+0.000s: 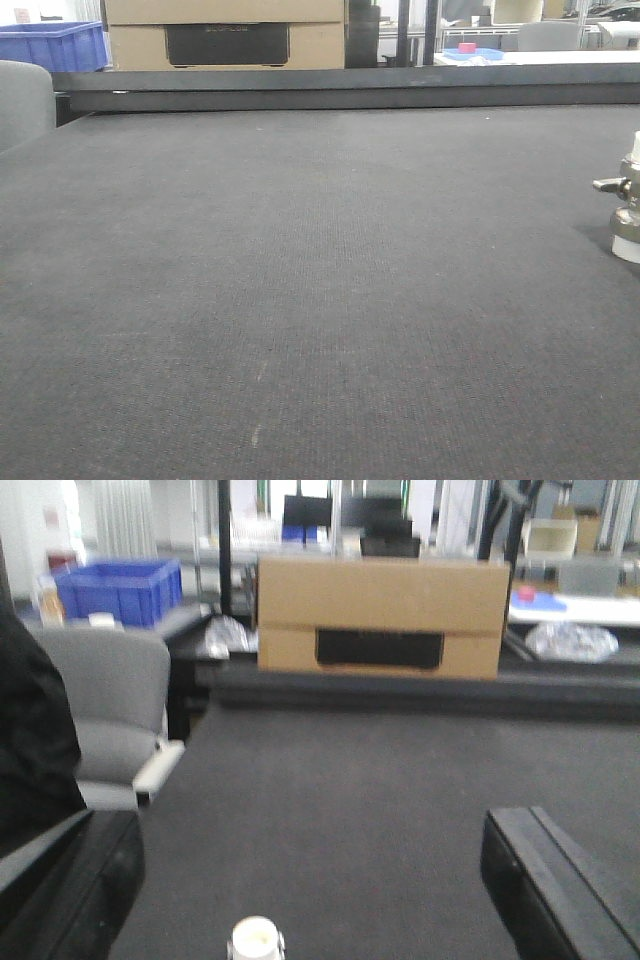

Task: Place valve from conveyor to right shelf box
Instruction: 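Lower the right gripper and close it around a valve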

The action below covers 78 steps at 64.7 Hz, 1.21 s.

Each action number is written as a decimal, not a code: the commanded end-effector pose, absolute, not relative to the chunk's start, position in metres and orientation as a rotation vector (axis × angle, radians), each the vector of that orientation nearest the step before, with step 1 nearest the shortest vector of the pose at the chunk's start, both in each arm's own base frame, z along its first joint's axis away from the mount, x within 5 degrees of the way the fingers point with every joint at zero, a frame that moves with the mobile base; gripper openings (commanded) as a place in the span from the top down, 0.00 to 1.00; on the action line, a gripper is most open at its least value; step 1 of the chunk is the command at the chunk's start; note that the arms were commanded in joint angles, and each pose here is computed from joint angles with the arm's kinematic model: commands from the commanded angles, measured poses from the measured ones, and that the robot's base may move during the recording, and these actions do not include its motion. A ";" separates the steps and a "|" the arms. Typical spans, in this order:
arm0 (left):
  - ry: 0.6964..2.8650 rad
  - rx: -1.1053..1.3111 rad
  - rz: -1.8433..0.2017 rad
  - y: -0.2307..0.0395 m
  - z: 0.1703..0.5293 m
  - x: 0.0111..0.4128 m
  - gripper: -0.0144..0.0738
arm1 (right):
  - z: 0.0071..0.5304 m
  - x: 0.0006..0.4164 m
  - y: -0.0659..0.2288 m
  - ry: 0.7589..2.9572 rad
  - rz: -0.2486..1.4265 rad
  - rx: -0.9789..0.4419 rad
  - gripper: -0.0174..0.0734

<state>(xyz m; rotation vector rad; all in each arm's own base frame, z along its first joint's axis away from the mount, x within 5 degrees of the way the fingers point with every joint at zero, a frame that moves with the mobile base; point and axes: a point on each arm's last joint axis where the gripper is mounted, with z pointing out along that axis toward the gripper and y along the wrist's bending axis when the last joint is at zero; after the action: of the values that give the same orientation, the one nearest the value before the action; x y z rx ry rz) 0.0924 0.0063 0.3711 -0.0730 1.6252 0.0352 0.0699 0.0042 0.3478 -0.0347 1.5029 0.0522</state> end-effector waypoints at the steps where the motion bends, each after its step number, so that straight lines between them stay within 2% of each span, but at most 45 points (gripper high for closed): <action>1: 1.689 -0.085 0.010 0.006 0.378 0.103 0.16 | 0.352 0.081 0.005 1.544 0.047 -0.040 0.18; 9: 1.712 -0.060 -0.013 0.003 0.387 0.112 0.17 | 0.362 0.103 0.006 1.704 0.049 -0.050 0.18; 24: 1.747 -0.016 -0.051 -0.003 0.387 0.124 0.17 | 0.379 0.171 0.010 2.068 0.047 -0.078 0.18; 40: 1.756 -0.001 -0.062 -0.005 0.386 0.126 0.17 | 0.382 0.236 0.025 2.386 0.053 -0.223 0.18; 53: 1.758 -0.001 -0.062 -0.005 0.386 0.126 0.17 | 0.354 0.285 0.031 2.626 0.057 -0.259 0.18; 78: 1.783 0.000 -0.062 -0.005 0.384 0.127 0.17 | 0.271 0.344 0.036 2.830 0.060 -0.269 0.18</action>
<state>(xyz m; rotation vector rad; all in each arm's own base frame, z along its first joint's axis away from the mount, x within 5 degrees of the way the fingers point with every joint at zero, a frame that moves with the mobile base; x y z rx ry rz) 0.1260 -0.0036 0.3818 -0.0030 1.7864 -0.0502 0.3350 0.0363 0.2818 -0.2520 2.8234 0.0786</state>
